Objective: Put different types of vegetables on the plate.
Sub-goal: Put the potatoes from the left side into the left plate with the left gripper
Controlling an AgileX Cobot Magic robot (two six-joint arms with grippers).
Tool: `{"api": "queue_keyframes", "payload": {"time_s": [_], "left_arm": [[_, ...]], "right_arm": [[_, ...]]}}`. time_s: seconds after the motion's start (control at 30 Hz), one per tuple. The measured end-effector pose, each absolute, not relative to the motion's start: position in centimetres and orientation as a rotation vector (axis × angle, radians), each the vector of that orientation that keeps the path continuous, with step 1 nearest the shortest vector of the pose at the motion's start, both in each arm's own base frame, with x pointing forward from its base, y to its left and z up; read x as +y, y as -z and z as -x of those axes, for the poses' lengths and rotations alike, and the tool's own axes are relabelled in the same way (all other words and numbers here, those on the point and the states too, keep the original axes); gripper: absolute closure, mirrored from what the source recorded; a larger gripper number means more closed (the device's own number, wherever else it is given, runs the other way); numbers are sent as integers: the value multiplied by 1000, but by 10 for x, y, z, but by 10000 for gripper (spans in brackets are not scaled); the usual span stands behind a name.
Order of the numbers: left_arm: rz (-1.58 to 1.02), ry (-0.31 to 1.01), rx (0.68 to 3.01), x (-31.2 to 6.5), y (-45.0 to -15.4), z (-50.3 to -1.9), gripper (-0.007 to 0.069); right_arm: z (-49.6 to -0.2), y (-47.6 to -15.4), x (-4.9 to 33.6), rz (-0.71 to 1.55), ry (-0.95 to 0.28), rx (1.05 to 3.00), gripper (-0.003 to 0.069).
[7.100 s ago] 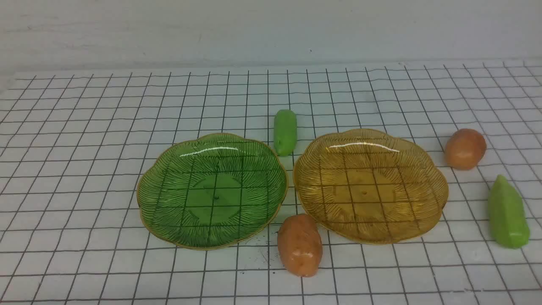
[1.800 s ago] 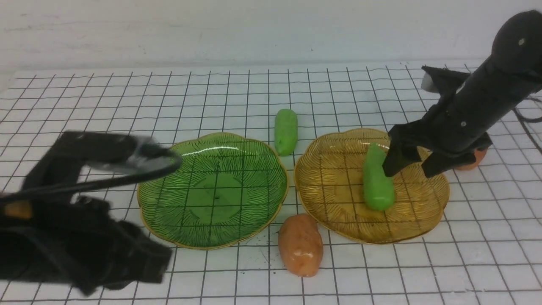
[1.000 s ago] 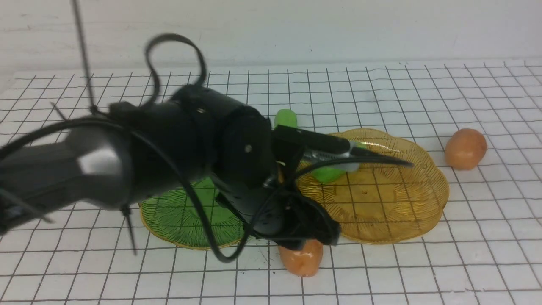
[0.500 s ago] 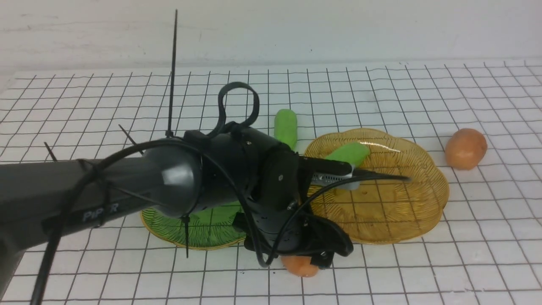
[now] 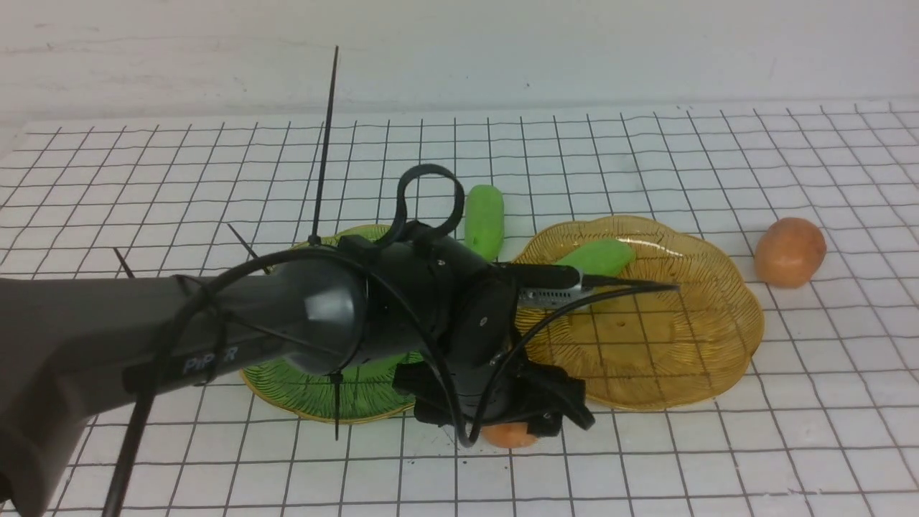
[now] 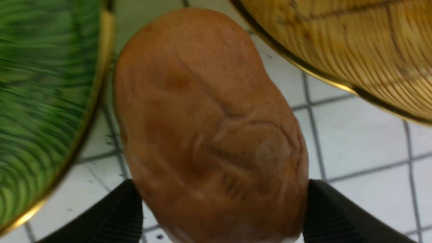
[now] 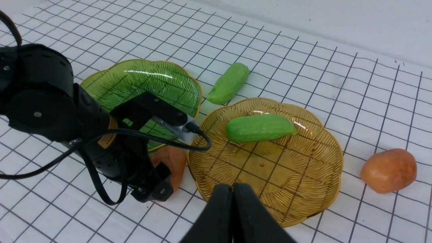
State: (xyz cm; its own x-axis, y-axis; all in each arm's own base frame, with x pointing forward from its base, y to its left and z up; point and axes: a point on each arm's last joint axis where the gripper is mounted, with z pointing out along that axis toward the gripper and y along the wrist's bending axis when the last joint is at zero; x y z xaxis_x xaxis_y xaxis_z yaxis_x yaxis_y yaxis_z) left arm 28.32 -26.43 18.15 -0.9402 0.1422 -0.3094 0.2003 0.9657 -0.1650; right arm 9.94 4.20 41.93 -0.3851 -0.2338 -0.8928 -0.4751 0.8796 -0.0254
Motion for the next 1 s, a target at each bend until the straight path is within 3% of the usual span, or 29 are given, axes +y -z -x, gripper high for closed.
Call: {"api": "queue_keyframes", "payload": {"time_s": [0.13,0.47,0.77,1.0], "left_arm": [[-228,257,2827,-263,-181,-283,168],[-225,192,2908,-257,-184,-275,168],[-394,252,2905,-271,-225,-233,168],[-441,198,2847,-251,-264,-220,168]], "right_arm": [[-99,-419,42,524,-282,1985,673],[-99,-419,42,526,-282,1986,673],[-100,-419,41,523,-259,1977,673],[-105,-424,36,517,-160,1916,673]]}}
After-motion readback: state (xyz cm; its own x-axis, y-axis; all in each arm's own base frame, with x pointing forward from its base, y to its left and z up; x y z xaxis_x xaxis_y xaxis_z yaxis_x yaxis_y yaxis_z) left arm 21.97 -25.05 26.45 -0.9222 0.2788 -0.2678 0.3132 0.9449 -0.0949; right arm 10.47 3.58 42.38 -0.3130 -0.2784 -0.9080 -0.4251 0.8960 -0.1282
